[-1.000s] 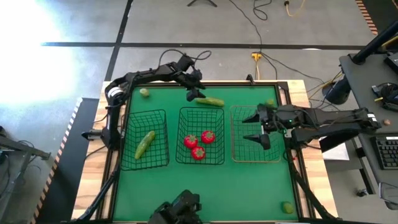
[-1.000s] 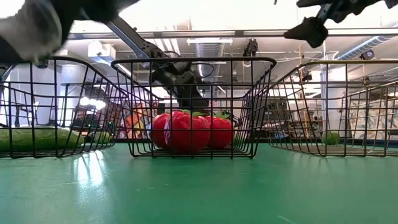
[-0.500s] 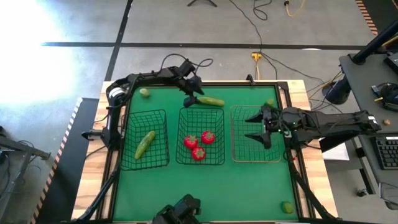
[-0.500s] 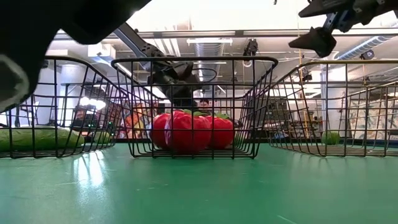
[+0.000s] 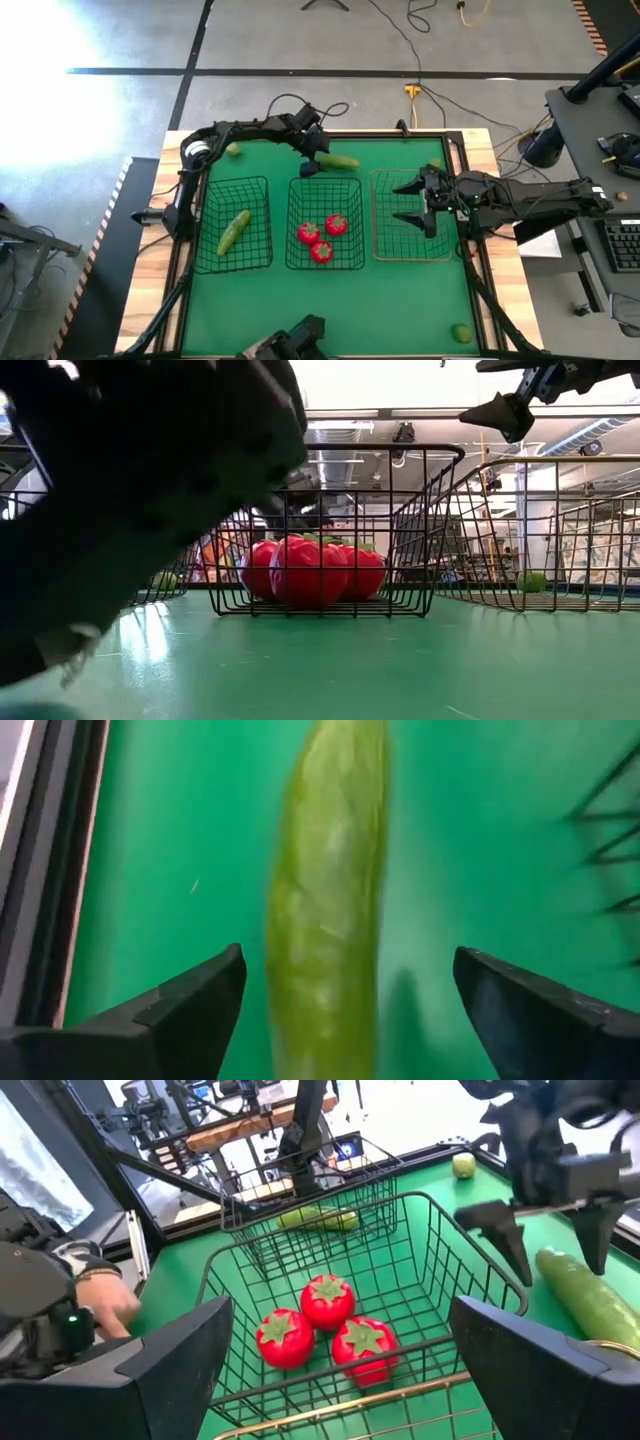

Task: Sort produce into baskets
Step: Put the cucumber into the left black wire basket

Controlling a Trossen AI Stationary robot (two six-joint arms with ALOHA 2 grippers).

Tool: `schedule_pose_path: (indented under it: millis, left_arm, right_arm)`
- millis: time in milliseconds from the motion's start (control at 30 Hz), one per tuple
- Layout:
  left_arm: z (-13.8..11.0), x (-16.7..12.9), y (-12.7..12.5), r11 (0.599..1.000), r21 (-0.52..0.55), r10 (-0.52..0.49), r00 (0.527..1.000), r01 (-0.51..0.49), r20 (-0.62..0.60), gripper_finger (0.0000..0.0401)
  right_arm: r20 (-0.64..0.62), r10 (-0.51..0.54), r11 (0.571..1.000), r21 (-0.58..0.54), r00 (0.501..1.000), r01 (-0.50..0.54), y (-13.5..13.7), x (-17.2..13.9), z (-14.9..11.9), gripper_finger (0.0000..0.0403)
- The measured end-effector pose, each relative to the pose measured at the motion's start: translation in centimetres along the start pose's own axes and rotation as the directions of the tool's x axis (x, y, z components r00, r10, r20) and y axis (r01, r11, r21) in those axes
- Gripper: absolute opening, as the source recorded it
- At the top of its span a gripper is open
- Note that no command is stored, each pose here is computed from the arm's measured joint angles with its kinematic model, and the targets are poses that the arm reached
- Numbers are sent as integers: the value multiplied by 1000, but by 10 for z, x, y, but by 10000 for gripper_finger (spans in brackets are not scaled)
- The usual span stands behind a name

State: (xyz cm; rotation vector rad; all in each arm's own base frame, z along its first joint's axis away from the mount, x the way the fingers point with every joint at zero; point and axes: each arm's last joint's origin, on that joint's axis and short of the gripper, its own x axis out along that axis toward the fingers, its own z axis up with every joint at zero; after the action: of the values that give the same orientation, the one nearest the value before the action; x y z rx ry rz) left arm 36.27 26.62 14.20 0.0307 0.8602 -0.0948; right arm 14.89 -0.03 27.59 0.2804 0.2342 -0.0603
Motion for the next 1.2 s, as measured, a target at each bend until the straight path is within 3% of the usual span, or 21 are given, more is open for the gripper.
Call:
schedule_pose_path:
  millis: [333,567,700,1200]
  left_arm:
    - [-1,5,3,1000,9,10,1000,-10,-7,347]
    - [2,5,7,995,-83,62,998,-60,21,317]
    - [-1,5,7,987,-108,115,993,-118,-32,294]
    - [-9,7,-2,990,22,143,972,-141,-188,210]
  right_arm:
    - [12,-31,998,-46,999,32,-1,0,1,366]
    - [15,-43,996,-72,999,44,-1,0,1,366]
    - [17,-47,995,-88,999,48,-1,0,1,366]
    - [0,-51,996,-78,999,51,-2,0,-1,365]
